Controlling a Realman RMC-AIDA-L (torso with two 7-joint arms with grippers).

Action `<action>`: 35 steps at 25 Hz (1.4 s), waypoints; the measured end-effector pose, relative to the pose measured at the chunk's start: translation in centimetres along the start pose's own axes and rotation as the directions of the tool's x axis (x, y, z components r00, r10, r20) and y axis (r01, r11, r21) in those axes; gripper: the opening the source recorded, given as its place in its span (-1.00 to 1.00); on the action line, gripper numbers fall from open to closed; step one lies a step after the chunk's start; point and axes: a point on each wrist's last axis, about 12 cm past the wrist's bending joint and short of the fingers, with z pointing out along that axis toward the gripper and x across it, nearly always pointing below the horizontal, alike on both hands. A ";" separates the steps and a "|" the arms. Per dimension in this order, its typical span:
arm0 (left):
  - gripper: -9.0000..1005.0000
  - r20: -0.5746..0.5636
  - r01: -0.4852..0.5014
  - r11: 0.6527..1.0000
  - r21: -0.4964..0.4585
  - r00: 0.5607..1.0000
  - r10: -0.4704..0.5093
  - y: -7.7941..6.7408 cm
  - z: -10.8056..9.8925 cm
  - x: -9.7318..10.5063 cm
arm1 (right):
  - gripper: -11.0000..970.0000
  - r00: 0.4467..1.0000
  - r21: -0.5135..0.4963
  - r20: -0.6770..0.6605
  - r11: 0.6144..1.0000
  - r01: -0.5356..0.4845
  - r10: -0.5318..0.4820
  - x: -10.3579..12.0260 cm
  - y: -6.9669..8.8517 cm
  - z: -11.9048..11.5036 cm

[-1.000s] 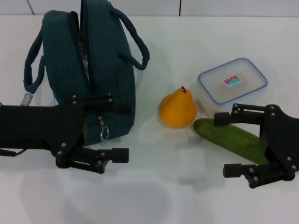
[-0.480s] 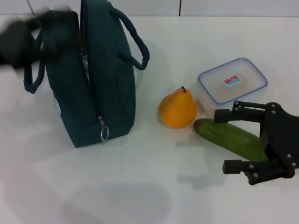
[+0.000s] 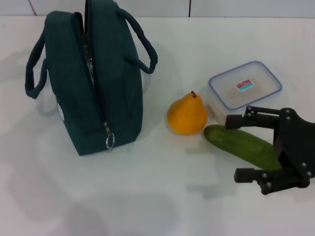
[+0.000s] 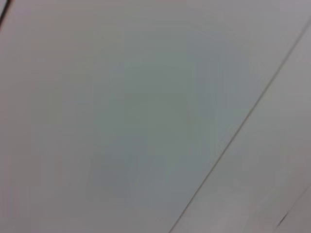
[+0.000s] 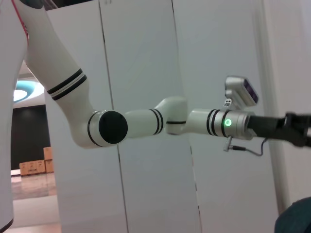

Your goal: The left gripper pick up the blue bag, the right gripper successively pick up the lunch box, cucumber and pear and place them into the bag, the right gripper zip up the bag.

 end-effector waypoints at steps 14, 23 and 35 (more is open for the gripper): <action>0.50 -0.346 0.053 0.992 -0.115 0.934 -0.090 -5.2 2.7 0.7 | 0.80 0.999 0.031 0.040 0.999 0.021 -0.023 0.1 0.1 -0.3; 0.46 -0.423 -0.004 0.987 -0.160 0.904 -0.065 -4.7 4.8 2.6 | 0.80 0.999 0.028 0.039 0.999 0.026 -0.027 0.0 0.0 -0.3; -0.02 -0.464 -0.095 0.990 -0.100 0.885 0.038 -4.7 5.7 3.6 | 0.80 0.999 0.037 0.041 0.999 0.018 -0.020 0.2 0.1 -0.4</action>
